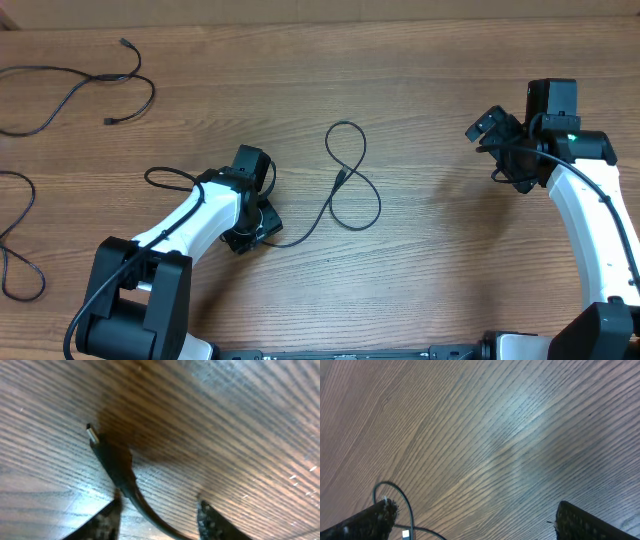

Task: Untangle cables
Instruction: 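Lower the left gripper and grasp the cable near its USB-C plug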

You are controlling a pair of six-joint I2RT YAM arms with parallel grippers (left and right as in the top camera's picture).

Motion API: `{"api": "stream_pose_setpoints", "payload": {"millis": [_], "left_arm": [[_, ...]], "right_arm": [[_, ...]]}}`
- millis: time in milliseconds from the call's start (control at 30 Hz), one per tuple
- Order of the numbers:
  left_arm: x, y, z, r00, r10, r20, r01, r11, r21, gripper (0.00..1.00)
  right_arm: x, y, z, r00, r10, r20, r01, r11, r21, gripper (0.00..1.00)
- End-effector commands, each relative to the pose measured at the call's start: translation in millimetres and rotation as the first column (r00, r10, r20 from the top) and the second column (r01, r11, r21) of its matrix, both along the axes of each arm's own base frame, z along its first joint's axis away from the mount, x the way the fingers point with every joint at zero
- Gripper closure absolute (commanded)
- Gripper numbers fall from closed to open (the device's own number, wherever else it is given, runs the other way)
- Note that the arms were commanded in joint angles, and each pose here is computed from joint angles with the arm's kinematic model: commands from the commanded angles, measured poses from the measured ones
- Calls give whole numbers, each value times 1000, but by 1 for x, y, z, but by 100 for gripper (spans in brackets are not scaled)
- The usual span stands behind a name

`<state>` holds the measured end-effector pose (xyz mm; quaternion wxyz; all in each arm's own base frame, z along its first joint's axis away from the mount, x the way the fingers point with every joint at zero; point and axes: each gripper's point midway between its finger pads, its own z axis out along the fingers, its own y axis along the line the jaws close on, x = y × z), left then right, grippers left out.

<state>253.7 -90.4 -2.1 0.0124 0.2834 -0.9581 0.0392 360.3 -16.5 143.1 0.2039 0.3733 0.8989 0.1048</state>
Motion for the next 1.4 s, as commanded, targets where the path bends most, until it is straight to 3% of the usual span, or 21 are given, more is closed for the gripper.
{"api": "stream_pose_setpoints", "payload": {"millis": [0, 133, 633, 767, 900, 933, 1233, 1367], "left_arm": [[0, -1, -2, 1000, 13, 5, -13, 1000, -16, 57], [1, 0, -3, 1000, 14, 10, -13, 1000, -12, 64], [-1, 14, -7, 1000, 14, 18, -15, 998, 64, 65], [-5, 16, -10, 1000, 16, 9, -17, 997, 71, 83], [-2, 16, -11, 1000, 17, 19, -18, 997, 69, 90], [-2, 16, -11, 1000, 17, 21, -18, 998, 68, 95], [1, 15, -3, 988, -154, 15, 153, 986, 73, 96], [15, 11, 19, 978, -207, 24, 205, 976, 73, 96]], "right_arm": [[1, -4, 6, 1000, -9, 20, 10, 1000, -10, 0], [1, -4, 6, 1000, -9, 20, 10, 1000, -10, 0], [1, -4, 6, 1000, -9, 20, 10, 1000, -10, 0], [1, -4, 6, 1000, -9, 20, 10, 1000, -10, 0], [1, -4, 6, 1000, -9, 20, 10, 1000, -10, 0], [1, -4, 6, 1000, -9, 20, 10, 1000, -10, 0], [1, -4, 6, 1000, -9, 20, 10, 1000, -10, 0], [1, -4, 6, 1000, -9, 20, 10, 1000, -10, 0]]}}
